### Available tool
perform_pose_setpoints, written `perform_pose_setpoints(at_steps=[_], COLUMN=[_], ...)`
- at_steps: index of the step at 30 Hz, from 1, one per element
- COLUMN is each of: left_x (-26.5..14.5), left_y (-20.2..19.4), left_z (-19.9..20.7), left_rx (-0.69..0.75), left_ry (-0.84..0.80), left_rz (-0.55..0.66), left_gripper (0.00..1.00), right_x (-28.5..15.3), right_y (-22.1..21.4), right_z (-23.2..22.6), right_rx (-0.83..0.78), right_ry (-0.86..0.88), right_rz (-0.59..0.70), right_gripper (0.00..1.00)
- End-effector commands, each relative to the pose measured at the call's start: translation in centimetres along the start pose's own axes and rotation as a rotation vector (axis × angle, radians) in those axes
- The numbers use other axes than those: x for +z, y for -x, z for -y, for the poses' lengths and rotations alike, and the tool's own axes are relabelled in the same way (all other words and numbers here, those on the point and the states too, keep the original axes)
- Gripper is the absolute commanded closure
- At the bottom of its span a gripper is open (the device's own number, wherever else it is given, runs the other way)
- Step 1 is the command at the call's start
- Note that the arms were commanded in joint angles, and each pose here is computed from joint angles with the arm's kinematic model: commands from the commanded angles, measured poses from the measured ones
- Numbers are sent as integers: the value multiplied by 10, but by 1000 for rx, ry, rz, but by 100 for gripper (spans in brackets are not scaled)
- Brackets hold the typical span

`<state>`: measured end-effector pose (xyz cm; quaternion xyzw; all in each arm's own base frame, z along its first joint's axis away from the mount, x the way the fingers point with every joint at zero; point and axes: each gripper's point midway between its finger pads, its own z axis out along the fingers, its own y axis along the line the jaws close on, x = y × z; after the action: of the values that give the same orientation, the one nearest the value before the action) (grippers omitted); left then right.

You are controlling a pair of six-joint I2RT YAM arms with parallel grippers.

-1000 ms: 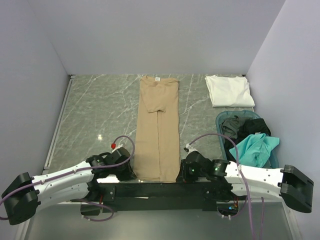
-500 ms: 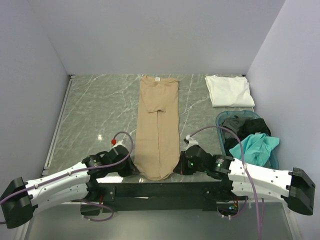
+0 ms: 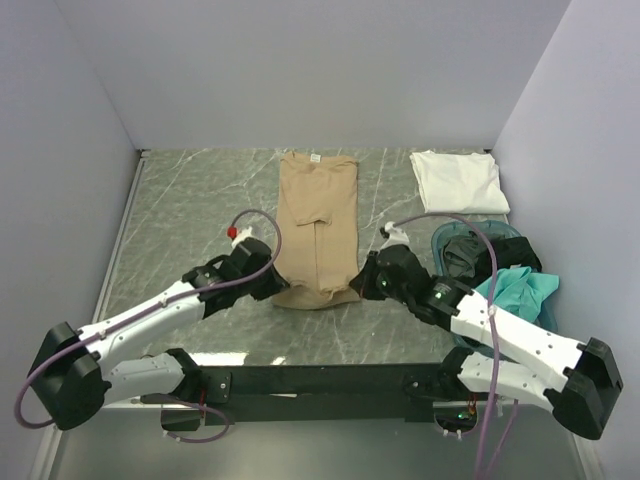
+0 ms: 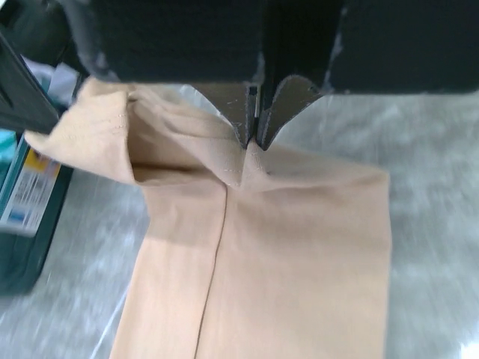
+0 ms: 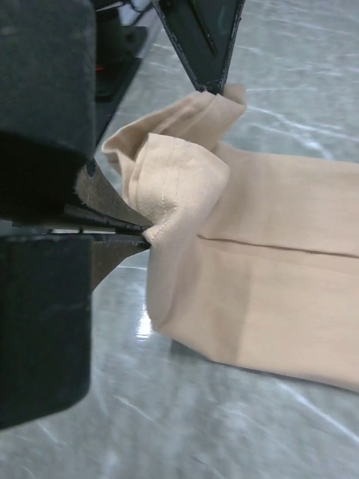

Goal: Fold and stack the t-shirts
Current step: Fold the tshirt

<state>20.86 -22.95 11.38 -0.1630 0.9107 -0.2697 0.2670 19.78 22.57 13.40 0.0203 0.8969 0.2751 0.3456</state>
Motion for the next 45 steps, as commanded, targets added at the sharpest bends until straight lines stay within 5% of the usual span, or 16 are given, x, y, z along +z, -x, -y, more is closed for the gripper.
perform_pose_setpoints(at_steps=[1, 20, 45], left_x=[0, 40, 117], left_y=[43, 133, 166], left_z=[27, 34, 11], left_rx=[29, 39, 59], left_ry=[-46, 16, 88], left_rz=[115, 200, 117], left_gripper=[99, 99, 99], right_x=[3, 64, 140], right_y=[47, 116, 149], right_z=[-13, 1, 41], right_rx=[-47, -58, 6], right_ry=[-7, -94, -129], right_rz=[109, 75, 19], right_gripper=[100, 100, 100])
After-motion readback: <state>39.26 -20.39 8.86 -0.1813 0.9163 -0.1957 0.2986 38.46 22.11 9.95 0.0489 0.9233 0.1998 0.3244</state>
